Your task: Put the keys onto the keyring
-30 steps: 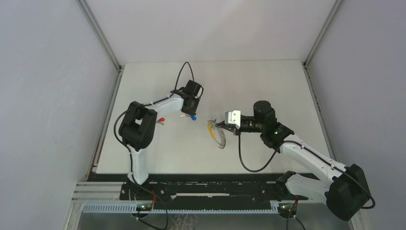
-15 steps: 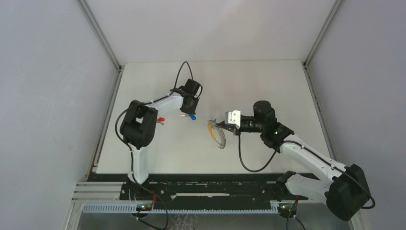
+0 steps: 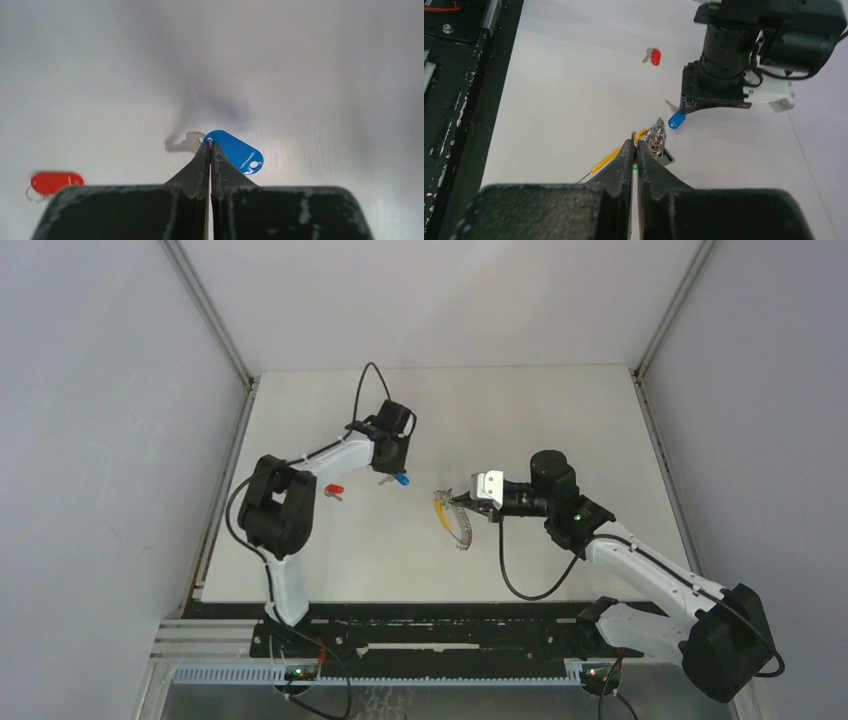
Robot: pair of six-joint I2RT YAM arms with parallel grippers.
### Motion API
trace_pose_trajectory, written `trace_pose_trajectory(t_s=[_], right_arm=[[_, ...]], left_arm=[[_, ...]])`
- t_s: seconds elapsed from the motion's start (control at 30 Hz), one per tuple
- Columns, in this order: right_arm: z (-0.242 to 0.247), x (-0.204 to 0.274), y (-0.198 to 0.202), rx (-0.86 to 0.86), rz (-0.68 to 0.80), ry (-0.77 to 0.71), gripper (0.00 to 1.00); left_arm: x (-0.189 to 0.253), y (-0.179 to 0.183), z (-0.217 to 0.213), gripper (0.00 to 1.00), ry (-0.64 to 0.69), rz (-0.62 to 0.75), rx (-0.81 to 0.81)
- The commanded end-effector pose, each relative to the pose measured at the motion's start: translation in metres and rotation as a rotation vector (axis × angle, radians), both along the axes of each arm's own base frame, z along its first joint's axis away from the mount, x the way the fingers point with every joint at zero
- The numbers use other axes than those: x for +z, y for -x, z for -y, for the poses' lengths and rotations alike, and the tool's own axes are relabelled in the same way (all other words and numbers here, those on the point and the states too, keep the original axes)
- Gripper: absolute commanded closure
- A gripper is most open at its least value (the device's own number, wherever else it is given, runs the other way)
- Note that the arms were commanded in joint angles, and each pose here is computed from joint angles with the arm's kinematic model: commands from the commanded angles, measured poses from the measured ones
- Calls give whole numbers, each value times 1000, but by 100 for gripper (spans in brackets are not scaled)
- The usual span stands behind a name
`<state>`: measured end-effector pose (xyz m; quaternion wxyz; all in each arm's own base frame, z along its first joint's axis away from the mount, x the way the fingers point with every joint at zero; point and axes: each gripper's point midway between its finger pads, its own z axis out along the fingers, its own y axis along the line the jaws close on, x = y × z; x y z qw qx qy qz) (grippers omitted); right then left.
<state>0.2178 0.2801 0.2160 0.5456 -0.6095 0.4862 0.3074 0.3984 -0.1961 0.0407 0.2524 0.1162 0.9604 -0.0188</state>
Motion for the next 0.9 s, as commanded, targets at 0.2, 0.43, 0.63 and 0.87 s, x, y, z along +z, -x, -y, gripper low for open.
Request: trace_pose_trajectory(t_s=[0.2,0.43,0.63,0.87], right_arm=[[2,28,7,9,83,-53,100],[1,30,11,20,91,-59,100],[1,34,14,24,100,-65,100],[-1,32,15,31,94,-62,100]], left_arm=[[78,56,-12,100,320,96,341],[75,111,-23,100,393,70,400],[44,130,-36,100,437,-77,451],[24,129,-19,100,599,-143,597]])
